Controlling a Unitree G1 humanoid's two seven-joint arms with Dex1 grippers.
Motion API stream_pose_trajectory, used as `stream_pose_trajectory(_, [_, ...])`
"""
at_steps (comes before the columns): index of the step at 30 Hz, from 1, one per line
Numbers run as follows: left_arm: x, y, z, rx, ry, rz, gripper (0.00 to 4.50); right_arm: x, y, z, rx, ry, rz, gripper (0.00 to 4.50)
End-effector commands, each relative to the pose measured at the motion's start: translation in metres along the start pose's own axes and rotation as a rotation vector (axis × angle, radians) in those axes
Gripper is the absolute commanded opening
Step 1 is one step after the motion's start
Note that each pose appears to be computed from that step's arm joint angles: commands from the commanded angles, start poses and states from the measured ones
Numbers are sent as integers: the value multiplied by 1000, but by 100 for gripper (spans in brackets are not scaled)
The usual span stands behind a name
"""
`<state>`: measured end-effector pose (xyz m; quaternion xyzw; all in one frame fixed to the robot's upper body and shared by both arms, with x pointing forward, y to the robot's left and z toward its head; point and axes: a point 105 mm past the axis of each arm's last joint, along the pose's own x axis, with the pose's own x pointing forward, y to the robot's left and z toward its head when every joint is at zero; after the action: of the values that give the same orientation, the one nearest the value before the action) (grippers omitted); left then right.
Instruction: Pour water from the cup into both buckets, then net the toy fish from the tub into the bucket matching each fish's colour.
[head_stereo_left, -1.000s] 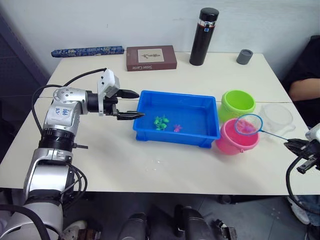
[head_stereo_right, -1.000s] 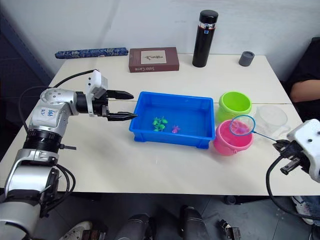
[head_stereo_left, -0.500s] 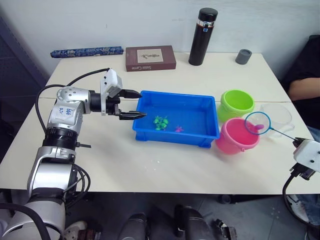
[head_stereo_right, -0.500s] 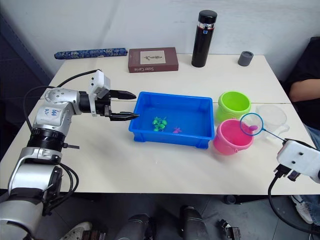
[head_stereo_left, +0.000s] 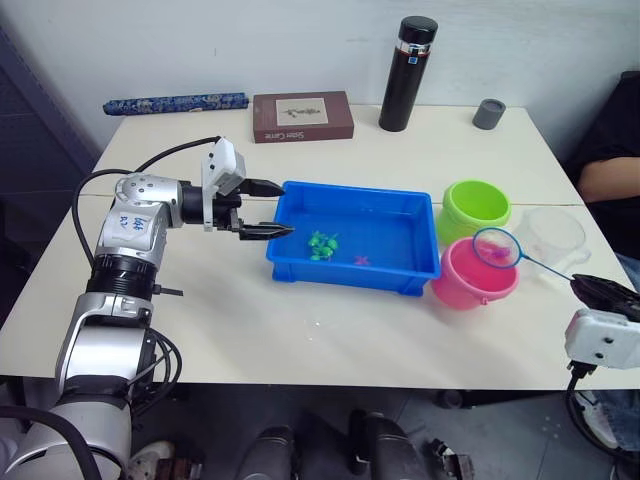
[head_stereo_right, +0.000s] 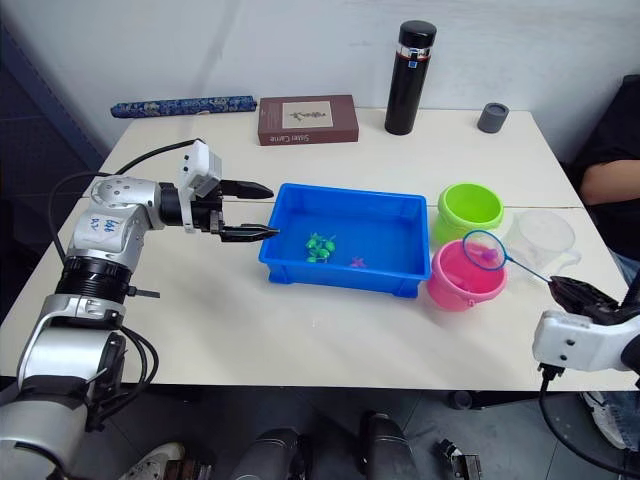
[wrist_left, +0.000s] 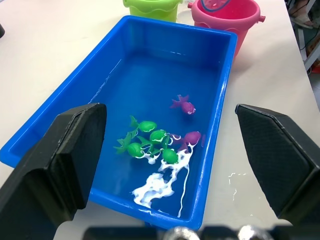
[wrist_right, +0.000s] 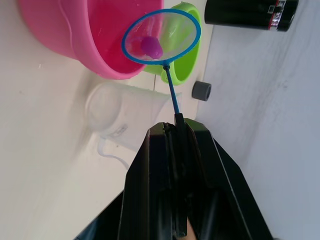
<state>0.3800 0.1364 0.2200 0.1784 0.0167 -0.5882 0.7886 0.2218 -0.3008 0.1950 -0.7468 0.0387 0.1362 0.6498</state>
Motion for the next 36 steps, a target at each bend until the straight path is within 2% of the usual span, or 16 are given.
stream_pose_trajectory(1, [0,1,13,47,-30,-2,444,-6,-12,1,-99,9,-81,0])
stream_pose_trajectory(13, [3,-1,14,46,-41,-18,444,-15,-14,5,-332,13,-177,0])
stream_pose_trajectory(17, [5,-2,15,47,-45,-23,444,-16,-12,3,-346,20,-190,0])
stream_pose_trajectory(24, [3,-2,15,43,-45,-26,444,-11,-31,16,-262,-38,-262,0])
stream_pose_trajectory(28, [-5,-1,14,34,-43,5,444,4,-58,29,-143,-127,-299,0])
stream_pose_trajectory(32, [-17,2,10,22,-23,54,444,20,-67,43,27,-212,-261,0])
stream_pose_trajectory(36, [-31,-2,7,8,-1,91,444,44,-68,62,265,-295,-124,0])
